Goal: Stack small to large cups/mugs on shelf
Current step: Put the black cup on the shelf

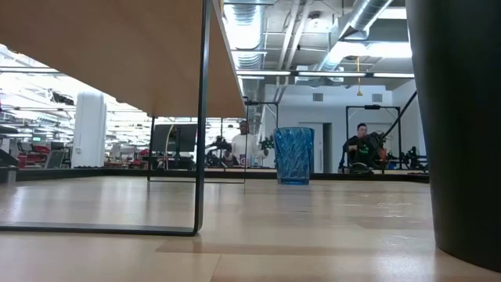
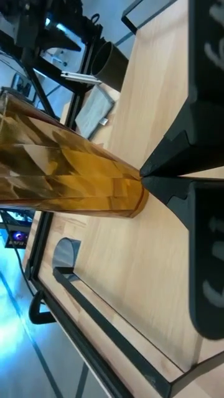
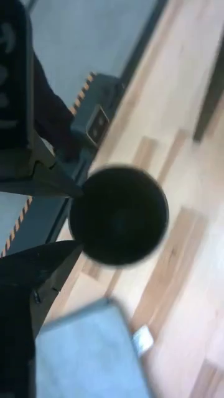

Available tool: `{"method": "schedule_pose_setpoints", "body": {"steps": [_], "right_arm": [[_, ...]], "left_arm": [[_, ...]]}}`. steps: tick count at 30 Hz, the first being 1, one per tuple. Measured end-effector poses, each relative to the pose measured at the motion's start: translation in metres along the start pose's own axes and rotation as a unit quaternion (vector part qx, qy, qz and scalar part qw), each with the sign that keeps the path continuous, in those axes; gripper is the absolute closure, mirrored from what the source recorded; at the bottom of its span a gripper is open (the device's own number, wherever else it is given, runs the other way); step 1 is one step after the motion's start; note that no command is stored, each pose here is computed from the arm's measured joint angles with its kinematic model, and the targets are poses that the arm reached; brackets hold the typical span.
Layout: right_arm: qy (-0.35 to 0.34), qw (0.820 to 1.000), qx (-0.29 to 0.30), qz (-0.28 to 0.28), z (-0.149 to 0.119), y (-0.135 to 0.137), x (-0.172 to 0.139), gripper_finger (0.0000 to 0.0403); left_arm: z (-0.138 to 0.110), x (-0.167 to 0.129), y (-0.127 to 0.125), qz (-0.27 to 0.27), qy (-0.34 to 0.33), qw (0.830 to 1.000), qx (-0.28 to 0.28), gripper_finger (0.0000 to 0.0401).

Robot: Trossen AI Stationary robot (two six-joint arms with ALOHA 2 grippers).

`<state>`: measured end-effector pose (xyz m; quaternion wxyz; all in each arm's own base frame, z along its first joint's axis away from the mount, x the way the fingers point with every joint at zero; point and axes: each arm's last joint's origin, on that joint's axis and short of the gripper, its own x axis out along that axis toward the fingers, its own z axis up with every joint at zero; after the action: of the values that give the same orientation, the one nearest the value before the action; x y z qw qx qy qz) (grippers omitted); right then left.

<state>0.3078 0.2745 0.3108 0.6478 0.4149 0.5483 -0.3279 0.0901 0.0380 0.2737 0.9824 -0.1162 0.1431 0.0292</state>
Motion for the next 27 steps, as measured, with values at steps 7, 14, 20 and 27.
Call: {"method": "schedule_pose_setpoints", "body": {"steps": [7,14,20,27], "right_arm": [[0.003,0.999,0.038,-0.039,0.000,-0.006,0.007,0.0258],[0.013,0.997,0.059,-0.044,-0.005,-0.006,0.035,0.0252],[0.015,0.996,0.058,-0.064,-0.005,-0.010,0.047,0.0257],[0.019,0.995,0.055,-0.077,-0.006,-0.013,0.058,0.0262]], "left_arm": [[-0.002,0.000,0.000,0.000,0.008,1.000,-0.004,0.0401],[-0.002,0.000,0.000,0.001,0.008,1.000,-0.005,0.0401],[-0.002,0.000,0.000,0.002,0.008,1.000,-0.005,0.0401],[-0.002,0.000,0.000,0.004,0.007,1.000,-0.006,0.0401]]}}
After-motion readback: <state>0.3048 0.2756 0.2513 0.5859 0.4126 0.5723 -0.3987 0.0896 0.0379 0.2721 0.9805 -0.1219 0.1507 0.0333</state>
